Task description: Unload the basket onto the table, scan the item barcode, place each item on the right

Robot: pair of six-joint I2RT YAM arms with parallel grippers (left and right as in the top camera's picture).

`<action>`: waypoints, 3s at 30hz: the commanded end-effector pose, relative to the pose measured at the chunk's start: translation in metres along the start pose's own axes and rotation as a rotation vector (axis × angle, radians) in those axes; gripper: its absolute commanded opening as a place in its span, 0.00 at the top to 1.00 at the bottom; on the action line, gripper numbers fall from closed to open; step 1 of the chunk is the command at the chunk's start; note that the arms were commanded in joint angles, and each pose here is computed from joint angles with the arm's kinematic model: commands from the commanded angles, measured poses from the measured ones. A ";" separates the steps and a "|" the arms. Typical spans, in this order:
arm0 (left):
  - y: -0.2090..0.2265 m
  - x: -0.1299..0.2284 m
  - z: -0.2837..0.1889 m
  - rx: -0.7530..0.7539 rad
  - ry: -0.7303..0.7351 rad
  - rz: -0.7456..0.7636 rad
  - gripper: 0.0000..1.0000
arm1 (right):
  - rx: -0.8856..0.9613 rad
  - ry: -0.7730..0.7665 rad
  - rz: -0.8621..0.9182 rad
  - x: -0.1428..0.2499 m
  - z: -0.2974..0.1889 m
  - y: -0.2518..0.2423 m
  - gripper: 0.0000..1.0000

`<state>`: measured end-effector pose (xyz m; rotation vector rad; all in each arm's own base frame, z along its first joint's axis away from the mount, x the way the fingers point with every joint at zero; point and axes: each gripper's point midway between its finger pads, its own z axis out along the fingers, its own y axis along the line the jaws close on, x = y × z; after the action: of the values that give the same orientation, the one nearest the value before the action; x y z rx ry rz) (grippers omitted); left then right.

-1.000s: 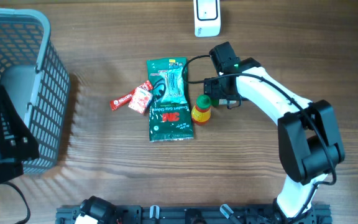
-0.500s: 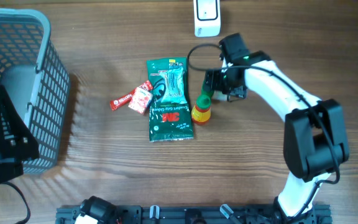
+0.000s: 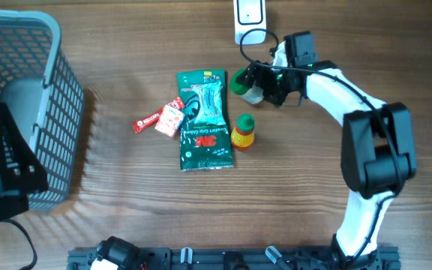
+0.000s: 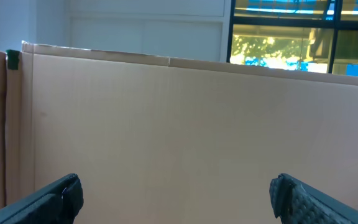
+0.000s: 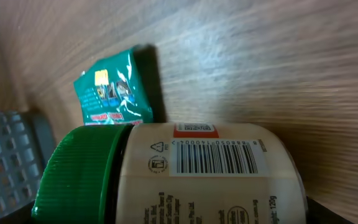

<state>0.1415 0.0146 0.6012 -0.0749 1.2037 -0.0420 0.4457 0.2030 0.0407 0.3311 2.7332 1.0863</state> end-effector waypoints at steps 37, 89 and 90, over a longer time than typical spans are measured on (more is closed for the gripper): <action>0.000 0.001 -0.002 0.004 -0.001 0.015 0.00 | 0.426 0.007 0.032 0.022 -0.030 -0.072 0.00; 0.000 0.000 -0.002 0.004 -0.002 0.015 0.00 | 0.743 0.188 -0.801 0.022 -0.066 -0.056 0.09; 0.000 0.000 -0.002 0.004 -0.002 0.015 0.00 | 0.748 0.190 -0.799 0.023 -0.065 -0.059 0.10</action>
<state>0.1418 0.0145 0.6006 -0.0738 1.2065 -0.0412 0.4072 0.1320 0.0608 -0.6990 2.8295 -0.0750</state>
